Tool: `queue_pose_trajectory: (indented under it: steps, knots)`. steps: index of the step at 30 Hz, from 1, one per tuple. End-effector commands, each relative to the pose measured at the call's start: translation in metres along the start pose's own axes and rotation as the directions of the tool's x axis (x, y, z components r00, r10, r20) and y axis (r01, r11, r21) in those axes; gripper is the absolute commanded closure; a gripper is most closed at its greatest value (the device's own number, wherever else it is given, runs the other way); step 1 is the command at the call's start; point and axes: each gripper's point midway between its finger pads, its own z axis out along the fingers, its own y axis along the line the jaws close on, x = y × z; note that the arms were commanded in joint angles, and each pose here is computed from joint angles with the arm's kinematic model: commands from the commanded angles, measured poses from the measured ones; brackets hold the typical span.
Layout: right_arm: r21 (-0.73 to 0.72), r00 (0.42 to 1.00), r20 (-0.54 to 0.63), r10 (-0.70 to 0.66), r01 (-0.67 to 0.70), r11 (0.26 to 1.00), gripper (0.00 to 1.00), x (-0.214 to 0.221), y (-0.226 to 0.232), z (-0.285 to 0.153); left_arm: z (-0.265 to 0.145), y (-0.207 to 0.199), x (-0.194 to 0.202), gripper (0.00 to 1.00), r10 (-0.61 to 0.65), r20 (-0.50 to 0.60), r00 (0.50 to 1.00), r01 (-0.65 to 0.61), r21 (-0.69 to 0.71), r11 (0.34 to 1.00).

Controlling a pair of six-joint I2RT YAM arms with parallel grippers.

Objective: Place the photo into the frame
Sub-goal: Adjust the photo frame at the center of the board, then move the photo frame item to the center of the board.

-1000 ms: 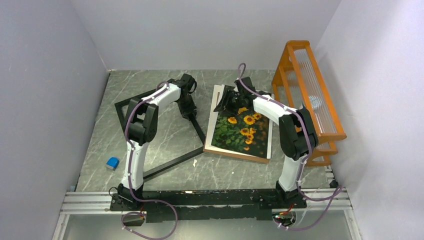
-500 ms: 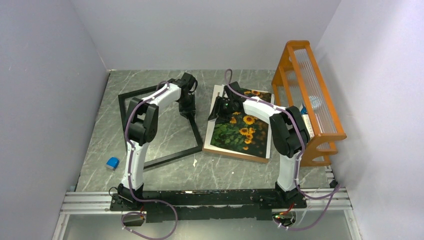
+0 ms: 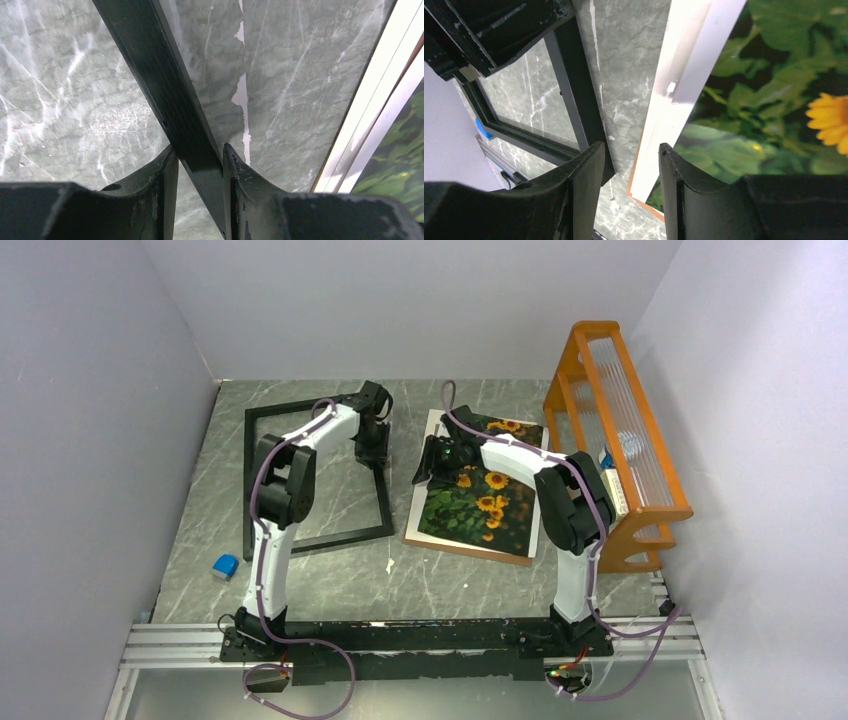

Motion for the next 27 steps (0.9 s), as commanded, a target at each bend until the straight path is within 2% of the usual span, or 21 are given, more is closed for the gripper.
queue_pose_trajectory:
  steps: [1, 3, 8, 11, 16, 20, 24, 27]
  knots:
    - [-0.045, 0.998, 0.002, -0.064, 0.064, 0.997, 0.52, -0.003, 0.018, 0.004, 0.013, 0.019, -0.009, 0.78, 0.117, 0.044, 0.992, -0.115, -0.039, 0.993]
    - [-0.036, 0.998, -0.006, -0.061, 0.06, 0.998, 0.52, 0.0, 0.014, 0.007, 0.006, 0.019, -0.009, 0.72, 0.103, 0.062, 0.993, -0.1, -0.041, 0.994]
    - [0.024, 0.998, -0.029, -0.06, 0.06, 0.998, 0.51, 0.011, -0.006, 0.012, -0.02, 0.019, -0.017, 0.46, 0.071, 0.096, 0.993, -0.067, -0.05, 0.997]
    - [0.054, 0.997, -0.047, -0.058, 0.061, 0.997, 0.51, 0.02, -0.017, 0.013, -0.036, 0.013, -0.023, 0.37, 0.05, 0.123, 0.991, -0.046, -0.029, 0.999]
    - [0.106, 0.996, -0.069, -0.055, 0.062, 0.992, 0.51, 0.033, -0.034, 0.011, -0.067, 0.001, -0.031, 0.32, -0.002, 0.17, 0.985, -0.003, 0.031, 1.0]
    - [0.173, 0.995, -0.072, -0.075, 0.086, 0.981, 0.51, 0.039, -0.044, 0.004, -0.089, -0.022, -0.028, 0.27, -0.059, 0.186, 0.981, 0.028, 0.164, 0.986]
    - [0.257, 0.991, -0.093, -0.094, 0.115, 0.96, 0.5, 0.044, -0.055, -0.003, -0.107, -0.051, -0.019, 0.25, -0.119, 0.176, 0.977, 0.054, 0.336, 0.94]
    - [0.299, 0.99, -0.096, -0.107, 0.131, 0.945, 0.5, 0.046, -0.06, -0.009, -0.112, -0.07, -0.007, 0.28, -0.158, 0.129, 0.979, 0.084, 0.453, 0.888]
